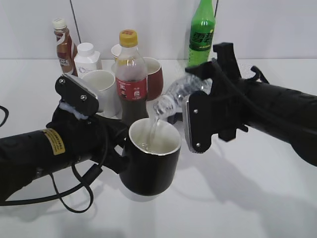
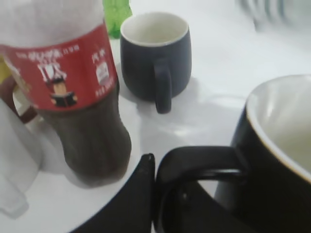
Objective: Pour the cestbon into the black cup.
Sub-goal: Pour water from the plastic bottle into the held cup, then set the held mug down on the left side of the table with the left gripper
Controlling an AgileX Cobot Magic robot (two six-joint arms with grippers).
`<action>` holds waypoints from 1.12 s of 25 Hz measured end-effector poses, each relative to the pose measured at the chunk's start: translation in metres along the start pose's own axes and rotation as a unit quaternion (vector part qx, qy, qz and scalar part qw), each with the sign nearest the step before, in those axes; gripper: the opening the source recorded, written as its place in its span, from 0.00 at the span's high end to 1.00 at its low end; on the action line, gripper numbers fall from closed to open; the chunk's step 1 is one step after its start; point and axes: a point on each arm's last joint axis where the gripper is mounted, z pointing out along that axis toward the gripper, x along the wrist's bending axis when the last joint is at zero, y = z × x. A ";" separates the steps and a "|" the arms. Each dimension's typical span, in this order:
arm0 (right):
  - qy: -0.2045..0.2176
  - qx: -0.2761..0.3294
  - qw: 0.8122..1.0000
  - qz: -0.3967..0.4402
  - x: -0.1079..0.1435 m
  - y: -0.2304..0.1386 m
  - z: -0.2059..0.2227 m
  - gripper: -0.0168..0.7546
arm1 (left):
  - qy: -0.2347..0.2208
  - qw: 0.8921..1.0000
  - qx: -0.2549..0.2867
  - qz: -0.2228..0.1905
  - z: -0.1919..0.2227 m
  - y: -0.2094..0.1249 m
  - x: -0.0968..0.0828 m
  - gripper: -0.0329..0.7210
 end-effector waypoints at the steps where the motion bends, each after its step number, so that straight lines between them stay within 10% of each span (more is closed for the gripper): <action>1: 0.014 -0.001 1.000 0.028 0.002 0.000 0.000 0.35 | 0.000 1.000 -0.005 0.000 0.000 0.001 0.000 0.89; 6: 0.028 0.004 0.963 0.267 0.003 0.001 -0.002 0.35 | 0.012 0.999 -0.033 -0.008 0.000 0.006 0.005 0.89; 12: -0.012 0.004 0.857 0.515 -0.016 -0.012 -0.014 0.35 | 0.097 0.991 -0.066 -0.059 -0.019 0.011 0.021 0.89; 20: -0.112 0.063 0.744 0.656 -0.014 -0.097 -0.026 0.35 | 0.284 0.942 -0.151 -0.092 -0.063 0.009 0.068 0.89; 25: -0.155 0.060 0.728 0.666 -0.013 -0.126 -0.028 0.35 | 0.375 0.910 -0.138 -0.108 -0.079 -0.003 0.116 0.89; 28: -0.159 0.057 0.725 0.668 -0.001 -0.131 -0.016 0.35 | 0.377 0.914 -0.112 -0.103 -0.084 -0.018 0.143 0.89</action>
